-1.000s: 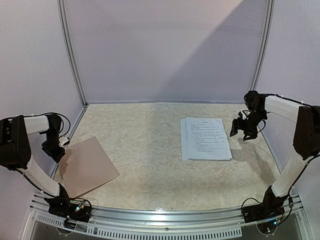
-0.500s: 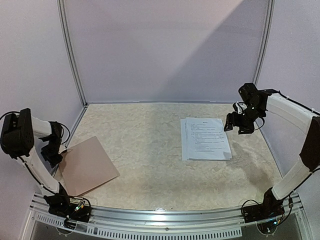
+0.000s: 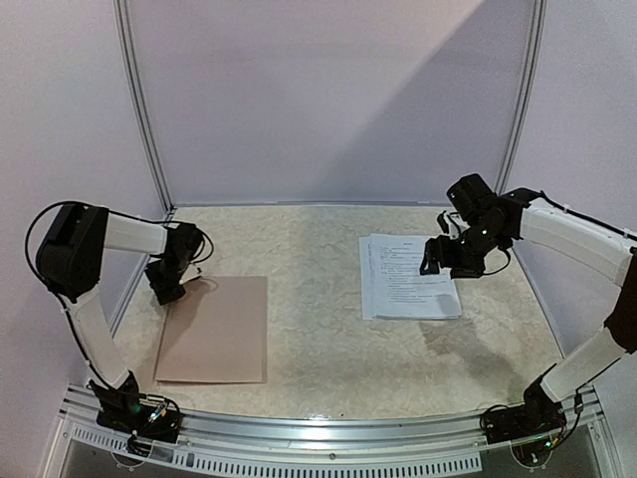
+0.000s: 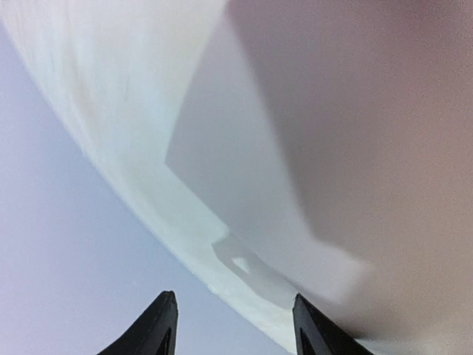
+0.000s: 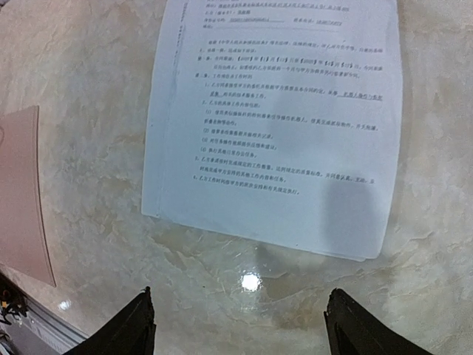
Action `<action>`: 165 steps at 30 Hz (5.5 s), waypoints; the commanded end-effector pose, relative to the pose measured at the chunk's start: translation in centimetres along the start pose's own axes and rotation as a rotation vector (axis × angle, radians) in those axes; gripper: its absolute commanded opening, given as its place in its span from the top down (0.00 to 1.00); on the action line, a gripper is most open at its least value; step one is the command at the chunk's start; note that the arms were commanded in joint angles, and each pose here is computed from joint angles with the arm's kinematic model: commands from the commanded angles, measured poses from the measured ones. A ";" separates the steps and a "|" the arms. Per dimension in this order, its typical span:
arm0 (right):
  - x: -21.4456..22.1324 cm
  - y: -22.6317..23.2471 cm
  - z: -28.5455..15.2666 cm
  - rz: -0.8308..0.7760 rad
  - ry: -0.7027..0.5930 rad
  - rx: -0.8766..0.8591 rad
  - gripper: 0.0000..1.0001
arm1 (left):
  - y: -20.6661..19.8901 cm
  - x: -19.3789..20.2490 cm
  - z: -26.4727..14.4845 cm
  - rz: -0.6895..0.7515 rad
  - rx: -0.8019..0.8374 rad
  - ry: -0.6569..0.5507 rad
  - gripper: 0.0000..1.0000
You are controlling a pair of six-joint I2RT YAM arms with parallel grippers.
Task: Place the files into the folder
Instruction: Move the folder to the center of the board, then pick up the folder from the center of the board, then open the folder at the center of the board.
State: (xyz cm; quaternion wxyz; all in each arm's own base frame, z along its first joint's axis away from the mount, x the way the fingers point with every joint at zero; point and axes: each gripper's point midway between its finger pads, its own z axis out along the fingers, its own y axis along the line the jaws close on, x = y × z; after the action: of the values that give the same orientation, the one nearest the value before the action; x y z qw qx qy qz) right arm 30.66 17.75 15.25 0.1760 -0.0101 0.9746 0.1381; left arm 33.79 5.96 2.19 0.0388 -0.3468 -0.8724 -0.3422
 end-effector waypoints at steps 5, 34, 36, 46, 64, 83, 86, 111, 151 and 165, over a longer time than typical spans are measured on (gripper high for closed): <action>3.3 5.7 2.3 -0.001 0.006 -0.108 0.21 | -9.3 -6.2 -6.6 0.267 0.203 -0.136 0.44; 15.3 21.8 15.6 0.112 0.248 -0.350 0.31 | -21.4 1.2 -13.0 0.596 0.660 -0.285 0.57; 14.1 20.2 15.8 0.137 0.227 -0.327 0.31 | -22.6 -0.1 -14.3 0.622 0.685 -0.300 0.57; 8.0 14.5 10.9 0.042 0.125 -0.221 0.26 | -25.1 -3.7 -19.0 0.624 0.821 -0.391 0.53; 16.9 13.3 7.2 0.116 0.302 -0.373 0.24 | -22.7 -1.2 -24.2 0.774 0.479 -0.687 0.19; 17.7 11.3 8.7 0.215 0.202 -0.268 0.25 | -35.1 1.0 -27.9 1.133 -0.170 -0.973 0.10; 18.1 11.2 9.0 0.214 0.204 -0.258 0.25 | -34.6 0.3 -27.5 1.105 -0.222 -0.983 0.15; 17.6 12.7 9.6 0.168 0.223 -0.263 0.25 | -30.4 -5.0 -27.5 0.832 -0.632 -1.144 0.62; 17.1 15.8 10.1 0.348 0.243 -0.552 0.33 | -27.1 -5.1 -29.1 0.682 -0.585 -1.168 1.00; 14.2 20.1 8.0 0.190 0.251 -0.602 1.00 | -27.5 -2.4 -26.9 0.796 -0.179 -1.092 0.26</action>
State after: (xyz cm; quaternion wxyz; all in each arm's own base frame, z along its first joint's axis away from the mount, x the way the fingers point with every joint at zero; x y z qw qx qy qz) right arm 18.39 37.91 6.30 0.0248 0.0702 0.9026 0.4240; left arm 14.51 -26.98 5.14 -0.3360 -0.7639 -0.5006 -0.2301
